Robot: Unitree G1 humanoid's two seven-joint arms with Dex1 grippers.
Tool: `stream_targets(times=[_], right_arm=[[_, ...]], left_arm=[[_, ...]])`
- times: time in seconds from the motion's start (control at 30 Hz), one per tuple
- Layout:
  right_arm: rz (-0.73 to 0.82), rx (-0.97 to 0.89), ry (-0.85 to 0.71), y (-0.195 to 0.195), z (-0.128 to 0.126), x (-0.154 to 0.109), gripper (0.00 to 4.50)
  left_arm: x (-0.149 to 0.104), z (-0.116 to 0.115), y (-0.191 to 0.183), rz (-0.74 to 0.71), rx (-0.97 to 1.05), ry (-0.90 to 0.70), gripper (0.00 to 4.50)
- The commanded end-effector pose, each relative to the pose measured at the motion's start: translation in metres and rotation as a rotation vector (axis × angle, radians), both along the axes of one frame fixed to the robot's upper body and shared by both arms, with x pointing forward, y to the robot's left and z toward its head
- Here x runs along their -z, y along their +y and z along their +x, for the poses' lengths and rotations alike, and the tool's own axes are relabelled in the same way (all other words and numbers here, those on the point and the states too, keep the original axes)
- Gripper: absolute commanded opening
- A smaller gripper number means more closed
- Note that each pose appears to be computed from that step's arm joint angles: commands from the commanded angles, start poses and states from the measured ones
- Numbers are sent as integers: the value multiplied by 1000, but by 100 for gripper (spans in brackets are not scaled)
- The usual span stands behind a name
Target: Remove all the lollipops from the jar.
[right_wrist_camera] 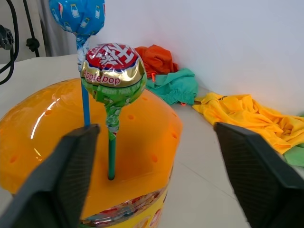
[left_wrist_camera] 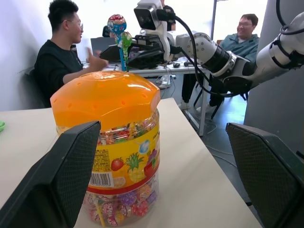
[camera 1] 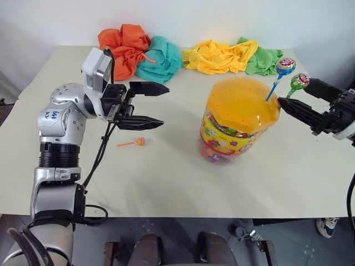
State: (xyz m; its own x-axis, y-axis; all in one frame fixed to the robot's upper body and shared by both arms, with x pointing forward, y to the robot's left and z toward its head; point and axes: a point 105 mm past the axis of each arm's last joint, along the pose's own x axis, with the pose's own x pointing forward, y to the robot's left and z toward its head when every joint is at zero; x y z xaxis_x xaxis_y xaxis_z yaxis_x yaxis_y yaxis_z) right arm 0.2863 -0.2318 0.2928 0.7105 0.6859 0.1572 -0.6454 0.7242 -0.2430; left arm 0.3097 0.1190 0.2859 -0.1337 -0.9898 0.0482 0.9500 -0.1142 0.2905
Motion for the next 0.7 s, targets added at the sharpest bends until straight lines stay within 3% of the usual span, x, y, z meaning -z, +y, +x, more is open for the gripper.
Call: stream_targets(times=[0.03,0.23,0.3,0.57,0.7], right_arm=[[-17,-5,-61,0,-5,-18,253],[-19,-9,-83,1,-8,-26,47],[-9,-8,-120,3,-10,-38,4],[22,18,-221,5,-20,-69,4],[51,146,-264,-9,-22,-86,4]], left_arm=[[-3,-6,4,15,24,-39,450],[-4,-7,5,13,21,-45,450],[-5,-7,4,12,29,-49,450],[-4,-6,1,12,45,-47,450],[-4,-6,-2,12,53,-44,450]])
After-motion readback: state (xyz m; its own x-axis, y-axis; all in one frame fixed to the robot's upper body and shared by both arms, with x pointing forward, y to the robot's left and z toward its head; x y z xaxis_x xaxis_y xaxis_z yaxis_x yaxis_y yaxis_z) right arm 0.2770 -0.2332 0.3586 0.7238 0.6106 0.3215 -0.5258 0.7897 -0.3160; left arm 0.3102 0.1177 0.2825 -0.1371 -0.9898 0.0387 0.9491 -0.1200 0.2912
